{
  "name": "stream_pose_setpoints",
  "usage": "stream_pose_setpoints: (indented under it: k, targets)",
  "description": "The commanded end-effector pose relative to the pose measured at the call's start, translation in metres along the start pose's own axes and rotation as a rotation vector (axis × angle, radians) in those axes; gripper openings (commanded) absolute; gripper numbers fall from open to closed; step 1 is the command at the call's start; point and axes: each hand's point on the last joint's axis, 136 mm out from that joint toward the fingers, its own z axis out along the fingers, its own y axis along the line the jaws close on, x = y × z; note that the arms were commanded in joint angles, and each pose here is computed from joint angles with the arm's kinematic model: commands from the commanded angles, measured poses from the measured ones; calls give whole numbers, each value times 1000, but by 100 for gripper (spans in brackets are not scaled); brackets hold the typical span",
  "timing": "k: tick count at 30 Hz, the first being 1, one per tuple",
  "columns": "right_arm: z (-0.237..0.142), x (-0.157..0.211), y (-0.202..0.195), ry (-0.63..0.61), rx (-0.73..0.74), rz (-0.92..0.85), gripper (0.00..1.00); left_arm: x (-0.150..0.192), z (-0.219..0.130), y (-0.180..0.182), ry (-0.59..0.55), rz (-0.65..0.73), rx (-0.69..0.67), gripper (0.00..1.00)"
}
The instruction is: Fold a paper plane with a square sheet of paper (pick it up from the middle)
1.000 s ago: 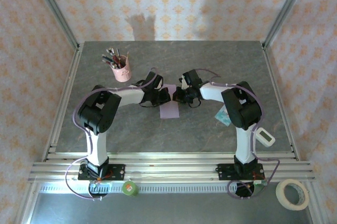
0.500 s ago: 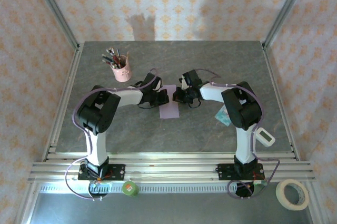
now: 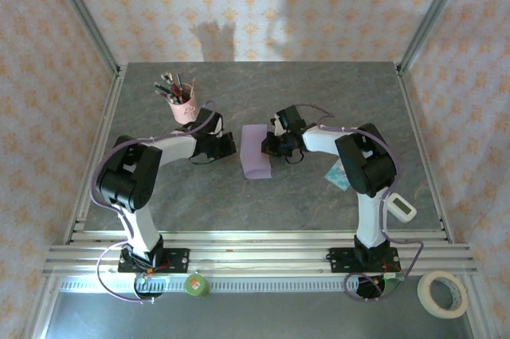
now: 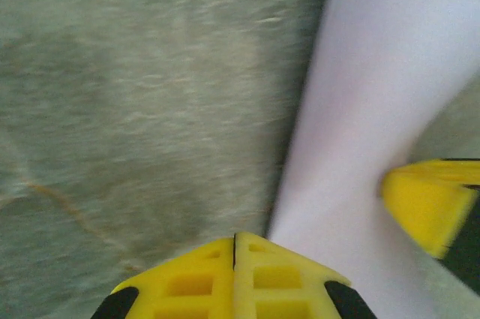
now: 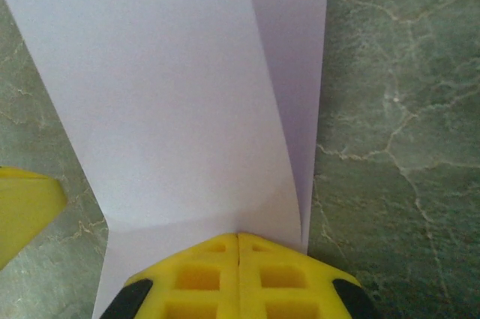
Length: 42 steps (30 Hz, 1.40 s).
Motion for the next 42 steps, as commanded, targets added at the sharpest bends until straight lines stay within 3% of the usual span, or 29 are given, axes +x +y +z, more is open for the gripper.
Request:
stream_pose_setpoints:
  k: [1, 7, 12, 19, 26, 28, 32, 36, 42]
  targets:
    - [9, 115, -157, 296, 566, 135, 0, -7, -3, -47, -36, 18, 167, 0]
    - [11, 115, -156, 297, 558, 138, 0, -1, 28, -69, 13, 24, 209, 0]
    - [9, 117, -160, 302, 575, 128, 0, -1, 46, -50, 16, -2, 162, 0]
    - [8, 119, -165, 304, 596, 128, 0, 0, 44, 8, -18, -85, 81, 0]
    - [8, 119, -167, 302, 609, 127, 0, -18, 14, 34, -107, -119, 35, 0]
    - [8, 118, -167, 300, 608, 128, 0, -24, 7, 27, -120, -99, 61, 0]
    - [10, 119, -161, 303, 576, 135, 0, -27, 1, -26, -117, -22, 200, 0]
    - [11, 121, -162, 304, 574, 140, 0, -19, 15, -67, -92, 20, 259, 0]
    - [10, 122, -164, 305, 581, 136, 0, -23, 42, -62, -81, -26, 252, 0]
